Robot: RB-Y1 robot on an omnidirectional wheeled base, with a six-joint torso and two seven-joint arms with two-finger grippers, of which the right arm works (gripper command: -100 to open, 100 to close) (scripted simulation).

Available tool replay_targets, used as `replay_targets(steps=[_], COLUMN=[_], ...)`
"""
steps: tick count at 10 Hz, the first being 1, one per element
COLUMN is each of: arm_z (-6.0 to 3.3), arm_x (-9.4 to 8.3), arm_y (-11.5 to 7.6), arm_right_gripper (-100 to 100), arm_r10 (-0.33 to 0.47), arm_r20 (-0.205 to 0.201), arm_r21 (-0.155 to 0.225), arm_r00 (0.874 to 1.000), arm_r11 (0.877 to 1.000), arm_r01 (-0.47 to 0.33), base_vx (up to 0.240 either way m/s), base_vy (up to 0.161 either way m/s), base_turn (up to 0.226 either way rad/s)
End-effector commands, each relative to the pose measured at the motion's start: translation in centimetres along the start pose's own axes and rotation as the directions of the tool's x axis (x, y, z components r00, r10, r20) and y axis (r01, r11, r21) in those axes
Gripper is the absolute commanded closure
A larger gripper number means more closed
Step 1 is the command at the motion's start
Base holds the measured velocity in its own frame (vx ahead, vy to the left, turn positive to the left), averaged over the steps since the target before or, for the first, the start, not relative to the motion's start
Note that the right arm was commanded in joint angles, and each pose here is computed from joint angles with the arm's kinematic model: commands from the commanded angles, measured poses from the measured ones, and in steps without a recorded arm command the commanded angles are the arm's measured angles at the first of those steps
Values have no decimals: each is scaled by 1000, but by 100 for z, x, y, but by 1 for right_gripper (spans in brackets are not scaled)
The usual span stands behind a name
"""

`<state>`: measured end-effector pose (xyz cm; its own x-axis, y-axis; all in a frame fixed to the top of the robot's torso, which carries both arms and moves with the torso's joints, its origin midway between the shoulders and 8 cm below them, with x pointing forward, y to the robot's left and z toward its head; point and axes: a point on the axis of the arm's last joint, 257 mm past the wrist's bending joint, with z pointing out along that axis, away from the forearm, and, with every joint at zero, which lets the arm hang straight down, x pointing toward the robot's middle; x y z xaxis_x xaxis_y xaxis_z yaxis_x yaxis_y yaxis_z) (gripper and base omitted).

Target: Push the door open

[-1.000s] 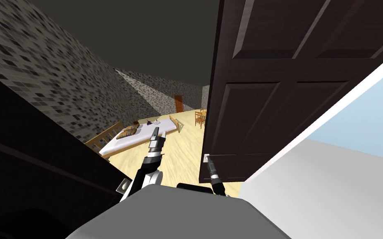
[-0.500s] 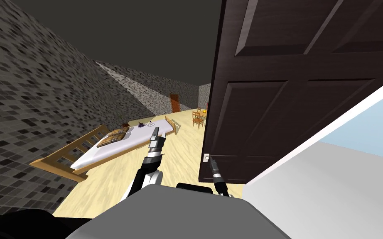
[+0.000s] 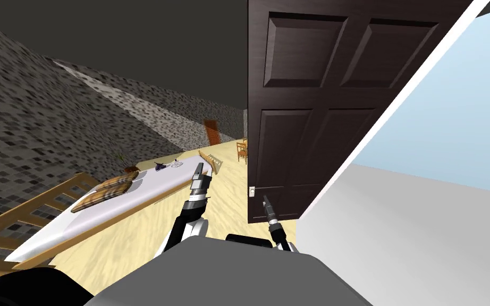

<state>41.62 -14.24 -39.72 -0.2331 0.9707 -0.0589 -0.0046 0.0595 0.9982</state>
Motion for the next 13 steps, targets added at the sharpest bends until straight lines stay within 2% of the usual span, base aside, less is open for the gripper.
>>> replay_targets(steps=[1, 2, 6, 10, 12, 13], arm_z=[48, 96, 183, 287, 313, 316], arm_x=[134, 276, 580, 1076, 1242, 1263], arm_y=[-5, 2, 26, 96, 131, 136], arm_right_gripper=[-100, -100, -100, -100, -100, -100], arm_r10=[3, 8, 20, 43, 53, 54], arm_r20=[-35, -70, -138, -235, -263, -266], arm_r21=[0, -1, -3, -7, -9, -9], arm_r00=[999, 998, 990, 971, 963, 962], arm_r11=[1000, 1000, 1000, 999, 998, 998], arm_r01=[-3, -8, -20, -46, -57, -59], base_vx=[-67, -75, -51, -106, -157, -123], base_vy=[-55, -52, -21, 16, 84, 98], base_turn=[-242, -316, -215, -273, -157, -50])
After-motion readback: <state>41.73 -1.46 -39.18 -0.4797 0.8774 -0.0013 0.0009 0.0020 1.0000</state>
